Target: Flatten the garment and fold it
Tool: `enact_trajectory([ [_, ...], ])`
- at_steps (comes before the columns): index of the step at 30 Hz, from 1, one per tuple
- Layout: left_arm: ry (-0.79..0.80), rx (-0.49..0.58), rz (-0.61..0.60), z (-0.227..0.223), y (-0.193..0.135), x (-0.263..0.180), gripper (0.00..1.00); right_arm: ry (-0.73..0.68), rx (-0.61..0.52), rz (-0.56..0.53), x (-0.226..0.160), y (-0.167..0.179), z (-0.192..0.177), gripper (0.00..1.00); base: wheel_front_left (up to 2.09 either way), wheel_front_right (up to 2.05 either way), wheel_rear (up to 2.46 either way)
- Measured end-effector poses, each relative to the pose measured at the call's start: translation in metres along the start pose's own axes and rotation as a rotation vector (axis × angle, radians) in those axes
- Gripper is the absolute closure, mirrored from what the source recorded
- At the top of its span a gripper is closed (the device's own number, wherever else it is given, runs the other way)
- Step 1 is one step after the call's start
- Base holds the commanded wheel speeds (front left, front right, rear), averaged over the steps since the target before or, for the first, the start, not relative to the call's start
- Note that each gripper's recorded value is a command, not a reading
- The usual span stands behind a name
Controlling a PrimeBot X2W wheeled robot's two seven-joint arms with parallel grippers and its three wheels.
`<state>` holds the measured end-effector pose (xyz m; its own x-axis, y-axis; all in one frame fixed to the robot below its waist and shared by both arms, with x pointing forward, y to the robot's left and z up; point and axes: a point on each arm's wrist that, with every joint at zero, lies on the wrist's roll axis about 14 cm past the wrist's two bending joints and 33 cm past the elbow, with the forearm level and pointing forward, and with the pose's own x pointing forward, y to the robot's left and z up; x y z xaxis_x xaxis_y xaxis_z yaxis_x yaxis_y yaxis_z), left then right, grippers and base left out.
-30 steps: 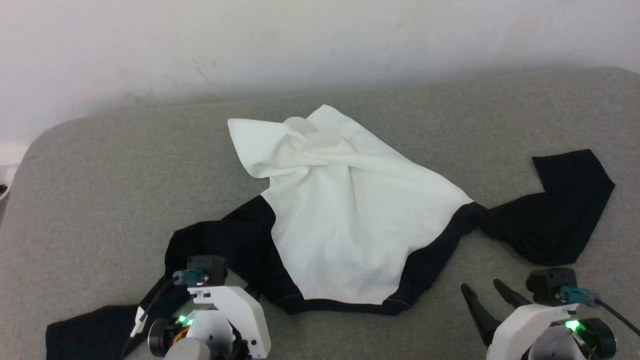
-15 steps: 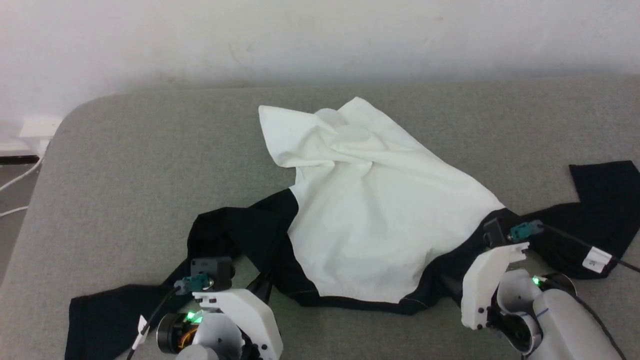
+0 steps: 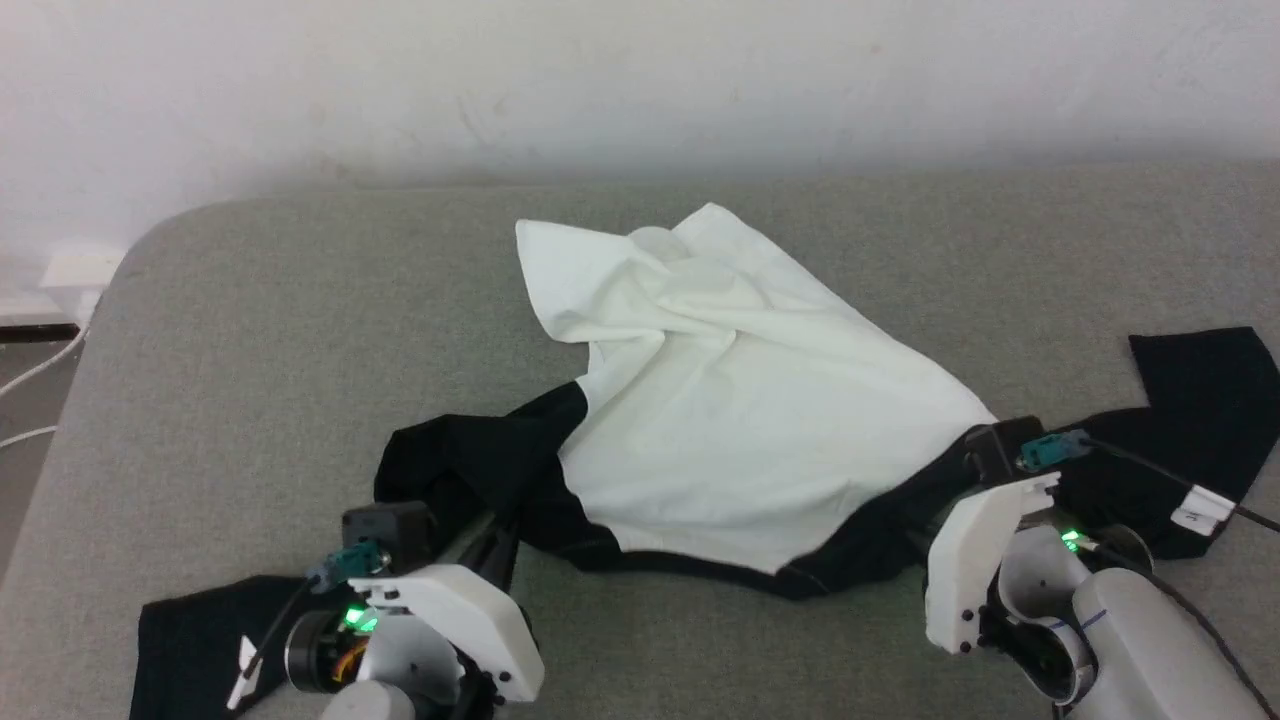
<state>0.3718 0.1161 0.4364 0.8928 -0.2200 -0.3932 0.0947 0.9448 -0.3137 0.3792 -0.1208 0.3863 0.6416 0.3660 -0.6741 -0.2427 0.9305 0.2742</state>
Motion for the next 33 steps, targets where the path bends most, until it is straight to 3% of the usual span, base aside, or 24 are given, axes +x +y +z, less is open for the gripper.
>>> enact_trajectory([
  [5, -0.21, 0.054, -0.015, 0.058, -0.003, -0.01, 1.0, -0.299, -0.097, -0.016, -0.035, 0.0, 0.066, 1.0, 0.0, 0.0, 0.0],
  [13, -0.665, 0.221, -0.109, 0.204, -0.043, -0.056, 1.0, -0.771, -0.269, -0.037, -0.14, 0.031, 0.177, 1.0, 0.0, 0.0, 0.0],
  [20, -0.914, 0.344, -0.151, 0.301, -0.073, -0.085, 1.0, -1.026, -0.395, -0.056, -0.214, 0.059, 0.26, 1.0, 0.0, 0.0, 0.0],
  [26, -0.982, 0.395, -0.168, 0.359, -0.086, -0.07, 1.0, -1.1, -0.449, -0.082, -0.235, 0.059, 0.323, 1.0, 0.0, 0.0, 0.0],
  [33, -0.853, 0.434, -0.125, 0.381, -0.074, 0.009, 1.0, -0.973, -0.46, -0.1, -0.184, 0.04, 0.376, 1.0, 0.0, 0.0, 0.0],
])
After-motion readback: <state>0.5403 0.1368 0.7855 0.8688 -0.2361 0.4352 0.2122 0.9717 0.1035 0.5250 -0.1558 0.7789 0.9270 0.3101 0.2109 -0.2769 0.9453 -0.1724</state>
